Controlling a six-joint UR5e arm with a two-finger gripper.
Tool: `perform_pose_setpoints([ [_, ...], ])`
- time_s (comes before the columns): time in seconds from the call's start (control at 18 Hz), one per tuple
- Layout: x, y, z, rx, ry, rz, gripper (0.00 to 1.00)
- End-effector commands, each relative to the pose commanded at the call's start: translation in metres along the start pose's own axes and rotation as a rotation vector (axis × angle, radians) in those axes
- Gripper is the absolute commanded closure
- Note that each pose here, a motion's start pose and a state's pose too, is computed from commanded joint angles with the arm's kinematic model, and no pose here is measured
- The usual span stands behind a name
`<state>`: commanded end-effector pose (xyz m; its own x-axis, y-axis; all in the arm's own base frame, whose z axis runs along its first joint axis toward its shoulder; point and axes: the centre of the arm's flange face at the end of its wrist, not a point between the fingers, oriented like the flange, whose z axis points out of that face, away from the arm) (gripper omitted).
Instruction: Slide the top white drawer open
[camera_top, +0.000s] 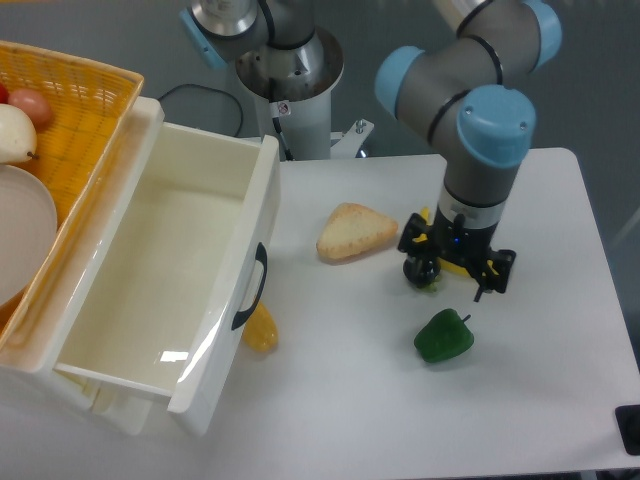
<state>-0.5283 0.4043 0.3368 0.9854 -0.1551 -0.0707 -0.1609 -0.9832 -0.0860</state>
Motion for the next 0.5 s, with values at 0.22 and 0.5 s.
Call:
perform_pose_setpoints([
  [0.22, -0.015, -0.001, 0.028, -0.002, -0.018, 0.040, 0.00],
  [0.5, -0.026, 0.009, 0.044, -0.050, -0.017, 0.028, 0.00],
])
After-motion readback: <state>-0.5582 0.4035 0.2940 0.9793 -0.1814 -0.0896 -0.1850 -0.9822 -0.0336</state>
